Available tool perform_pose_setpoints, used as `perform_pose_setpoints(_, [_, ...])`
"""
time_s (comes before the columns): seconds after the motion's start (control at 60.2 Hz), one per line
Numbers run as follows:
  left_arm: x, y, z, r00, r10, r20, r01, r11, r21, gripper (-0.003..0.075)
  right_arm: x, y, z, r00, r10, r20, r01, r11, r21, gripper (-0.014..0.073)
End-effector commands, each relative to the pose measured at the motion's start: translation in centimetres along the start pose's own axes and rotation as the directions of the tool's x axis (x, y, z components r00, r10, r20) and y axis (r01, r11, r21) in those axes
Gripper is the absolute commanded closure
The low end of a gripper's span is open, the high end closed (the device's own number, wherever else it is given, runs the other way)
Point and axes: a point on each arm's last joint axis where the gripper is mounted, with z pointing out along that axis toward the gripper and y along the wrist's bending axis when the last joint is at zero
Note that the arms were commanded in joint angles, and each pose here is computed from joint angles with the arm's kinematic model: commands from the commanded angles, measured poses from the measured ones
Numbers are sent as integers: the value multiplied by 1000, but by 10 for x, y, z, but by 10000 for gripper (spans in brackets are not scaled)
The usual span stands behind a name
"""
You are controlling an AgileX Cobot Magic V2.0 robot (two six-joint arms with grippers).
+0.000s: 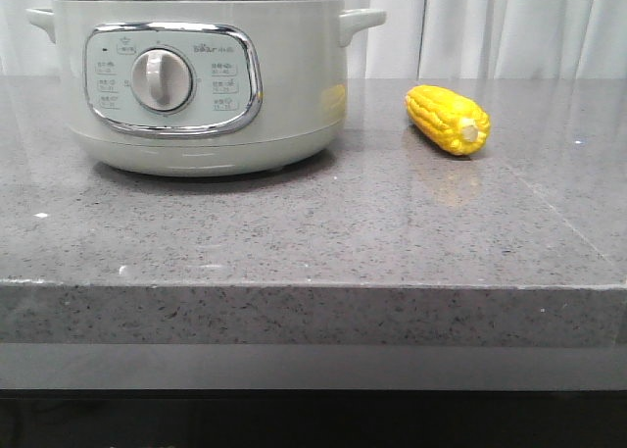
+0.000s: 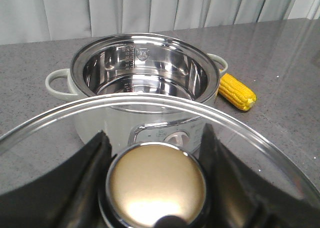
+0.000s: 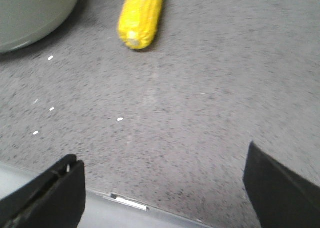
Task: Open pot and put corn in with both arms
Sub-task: 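Lower the right gripper over the yellow corn cob and grasp it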
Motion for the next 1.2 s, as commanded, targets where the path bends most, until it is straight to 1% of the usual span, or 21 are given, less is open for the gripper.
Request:
perform_pose_setpoints(0.0, [-24, -2, -9, 981, -13, 193, 9, 1000, 22, 524, -27, 7, 3, 997, -65, 32, 66, 997, -26, -59])
perform_pose_setpoints(0.066, [-24, -2, -9, 981, -13, 193, 9, 1000, 22, 525, -39, 15, 12, 994, -112, 1, 112, 992, -54, -59])
perform_pose_setpoints(0.116, [-24, -2, -9, 981, -13, 193, 9, 1000, 22, 525, -48, 19, 20, 992, -126, -21, 124, 990, -66, -59])
perform_pose_setpoints(0.183, [-24, -2, -9, 981, -13, 193, 9, 1000, 22, 525, -60, 24, 31, 989, -141, -47, 138, 989, -53, -59])
perform_pose_setpoints(0.266, [-24, -2, -9, 981, -13, 193, 9, 1000, 22, 525, -72, 27, 48, 986, -141, -93, 141, 990, -12, -59])
perform_pose_setpoints(0.349, [-24, -2, -9, 981, -13, 193, 9, 1000, 22, 525, -87, 26, 63, 987, -104, -118, 110, 993, 39, -59])
perform_pose_setpoints(0.398, [-24, -2, -9, 981, -13, 193, 9, 1000, 22, 525, -95, 26, 74, 989, -71, -132, 79, 996, 52, -59])
perform_pose_setpoints(0.564, [-24, -2, -9, 981, -13, 193, 9, 1000, 22, 525, -116, 26, 109, 983, -20, -182, 31, 998, 57, -59])
perform_pose_setpoints(0.631, [-24, -2, -9, 981, -13, 193, 9, 1000, 22, 528, -124, 23, 124, 980, 20, -200, -9, 998, 56, -59])
perform_pose_setpoints(0.78, [-24, -2, -9, 981, -13, 193, 9, 1000, 22, 534, -135, 15, 152, 971, 92, -222, -85, 995, 44, -59])
perform_pose_setpoints(1.012, [-24, -2, -9, 981, -14, 193, 9, 1000, 22, 534, -142, 11, 194, 961, 105, -256, -94, 994, 54, -59])
perform_pose_setpoints(1.178, [-24, -2, -9, 981, -15, 193, 11, 1000, 23, 534, -139, 12, 223, 953, 117, -278, -109, 993, 45, -59])
